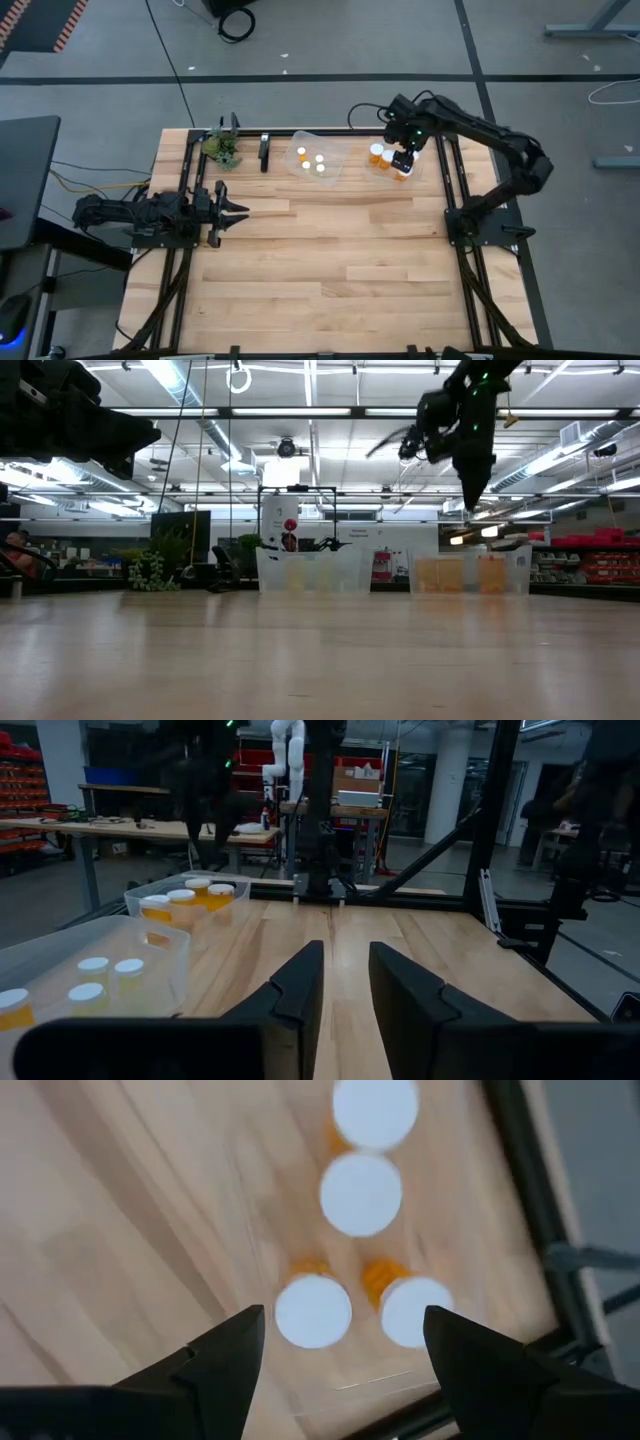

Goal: Pick and place medicine bottles into bin by pill shape (circle, oval)
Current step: Return to Home Position

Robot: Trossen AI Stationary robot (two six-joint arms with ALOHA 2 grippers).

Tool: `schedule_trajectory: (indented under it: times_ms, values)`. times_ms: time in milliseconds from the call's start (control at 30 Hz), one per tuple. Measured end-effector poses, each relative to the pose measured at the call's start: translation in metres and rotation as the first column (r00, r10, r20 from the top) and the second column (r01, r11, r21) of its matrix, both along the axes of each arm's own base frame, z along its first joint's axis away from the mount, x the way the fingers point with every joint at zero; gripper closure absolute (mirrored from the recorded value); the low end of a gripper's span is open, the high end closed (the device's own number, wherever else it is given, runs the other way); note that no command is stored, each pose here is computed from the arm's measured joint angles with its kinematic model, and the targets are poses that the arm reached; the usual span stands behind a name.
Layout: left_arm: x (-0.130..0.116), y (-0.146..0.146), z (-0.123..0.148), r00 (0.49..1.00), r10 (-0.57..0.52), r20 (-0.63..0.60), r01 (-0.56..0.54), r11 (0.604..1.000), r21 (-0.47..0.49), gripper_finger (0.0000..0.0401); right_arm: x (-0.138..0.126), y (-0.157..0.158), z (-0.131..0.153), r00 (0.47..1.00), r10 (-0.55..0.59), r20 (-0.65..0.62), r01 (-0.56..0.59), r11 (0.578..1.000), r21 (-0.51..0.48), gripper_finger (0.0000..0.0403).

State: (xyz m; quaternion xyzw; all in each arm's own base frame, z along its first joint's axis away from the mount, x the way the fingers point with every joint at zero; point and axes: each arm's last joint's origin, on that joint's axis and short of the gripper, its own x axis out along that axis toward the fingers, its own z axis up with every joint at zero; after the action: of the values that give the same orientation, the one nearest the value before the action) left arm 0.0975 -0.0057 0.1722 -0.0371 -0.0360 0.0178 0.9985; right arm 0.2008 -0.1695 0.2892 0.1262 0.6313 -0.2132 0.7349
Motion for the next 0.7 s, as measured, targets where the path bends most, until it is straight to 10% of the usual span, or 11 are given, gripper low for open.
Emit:
schedule_trajectory:
  times_ms: [333,700]
  values:
    - [0.000,0.000,0.000,1.000,0.000,0.000,0.000,1.000,0.000,0.0307,-0.037,0.064,0.068,0.918,0.080,0.389,-0.010,0.984,-0.179,0.0122]
    - [0.000,0.000,0.000,1.000,0.000,0.001,0.000,1.000,0.000,0.0316,-0.066,0.136,0.085,0.569,0.317,0.759,-0.086,0.941,-0.328,0.0127]
